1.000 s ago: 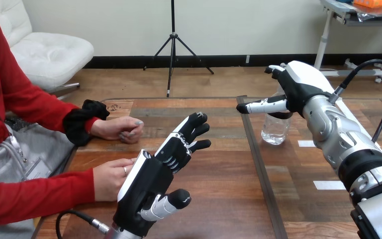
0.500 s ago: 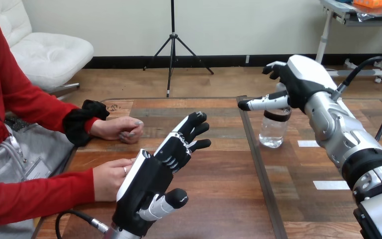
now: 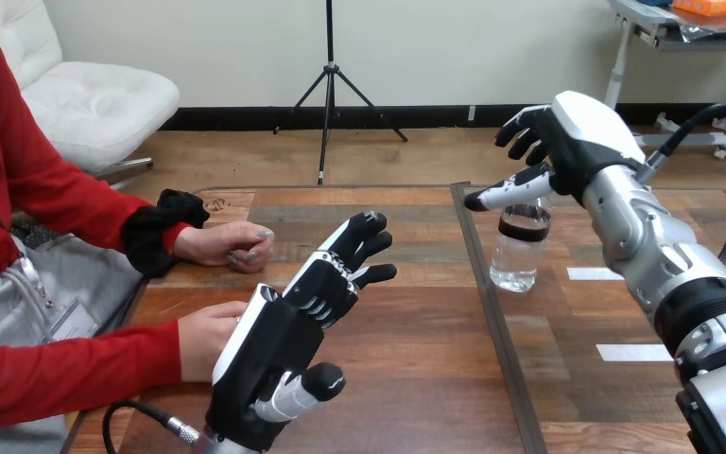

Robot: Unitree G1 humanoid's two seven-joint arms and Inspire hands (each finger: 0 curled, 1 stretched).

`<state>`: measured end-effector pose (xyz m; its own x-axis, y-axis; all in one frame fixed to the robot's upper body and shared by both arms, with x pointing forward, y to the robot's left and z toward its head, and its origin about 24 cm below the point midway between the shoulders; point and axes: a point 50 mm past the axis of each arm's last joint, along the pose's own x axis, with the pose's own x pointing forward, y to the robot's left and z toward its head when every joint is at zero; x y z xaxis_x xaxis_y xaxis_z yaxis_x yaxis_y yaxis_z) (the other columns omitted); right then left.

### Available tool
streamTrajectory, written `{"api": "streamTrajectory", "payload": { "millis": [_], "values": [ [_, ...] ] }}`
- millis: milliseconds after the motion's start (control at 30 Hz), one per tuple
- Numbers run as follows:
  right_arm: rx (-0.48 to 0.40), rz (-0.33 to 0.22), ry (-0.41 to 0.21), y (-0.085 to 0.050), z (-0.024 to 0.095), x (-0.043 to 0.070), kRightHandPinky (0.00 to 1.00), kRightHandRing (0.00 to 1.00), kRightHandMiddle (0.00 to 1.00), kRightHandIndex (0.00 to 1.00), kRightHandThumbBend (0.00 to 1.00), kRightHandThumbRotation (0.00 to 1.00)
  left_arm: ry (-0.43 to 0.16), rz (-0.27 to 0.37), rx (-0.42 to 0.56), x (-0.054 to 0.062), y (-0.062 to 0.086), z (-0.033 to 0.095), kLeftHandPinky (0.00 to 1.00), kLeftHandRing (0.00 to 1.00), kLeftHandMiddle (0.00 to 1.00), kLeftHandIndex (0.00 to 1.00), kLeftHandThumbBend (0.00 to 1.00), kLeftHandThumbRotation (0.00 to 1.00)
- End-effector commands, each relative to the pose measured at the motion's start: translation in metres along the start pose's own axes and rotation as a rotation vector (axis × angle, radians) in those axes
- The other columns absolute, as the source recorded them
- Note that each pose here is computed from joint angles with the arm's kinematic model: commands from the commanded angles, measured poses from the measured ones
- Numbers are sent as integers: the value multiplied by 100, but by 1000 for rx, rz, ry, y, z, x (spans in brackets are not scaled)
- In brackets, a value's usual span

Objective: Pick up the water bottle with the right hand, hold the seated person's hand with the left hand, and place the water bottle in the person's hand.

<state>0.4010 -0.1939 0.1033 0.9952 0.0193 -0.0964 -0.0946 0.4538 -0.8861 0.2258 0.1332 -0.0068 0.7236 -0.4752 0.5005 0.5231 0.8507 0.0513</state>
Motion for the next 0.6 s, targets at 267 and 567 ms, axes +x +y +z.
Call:
{"api": "streamTrajectory", "payload": {
  "millis": [267, 567],
  "values": [
    [64, 98, 85, 16, -18, -6, 21, 28, 42, 55, 98, 0, -86, 10, -1, 5, 10, 7, 85, 93, 94, 92, 100, 73],
    [73, 121, 79, 19, -22, -8, 19, 25, 35, 48, 95, 0, -101, 17, -12, 5, 11, 7, 84, 92, 94, 92, 100, 73]
  ]
}}
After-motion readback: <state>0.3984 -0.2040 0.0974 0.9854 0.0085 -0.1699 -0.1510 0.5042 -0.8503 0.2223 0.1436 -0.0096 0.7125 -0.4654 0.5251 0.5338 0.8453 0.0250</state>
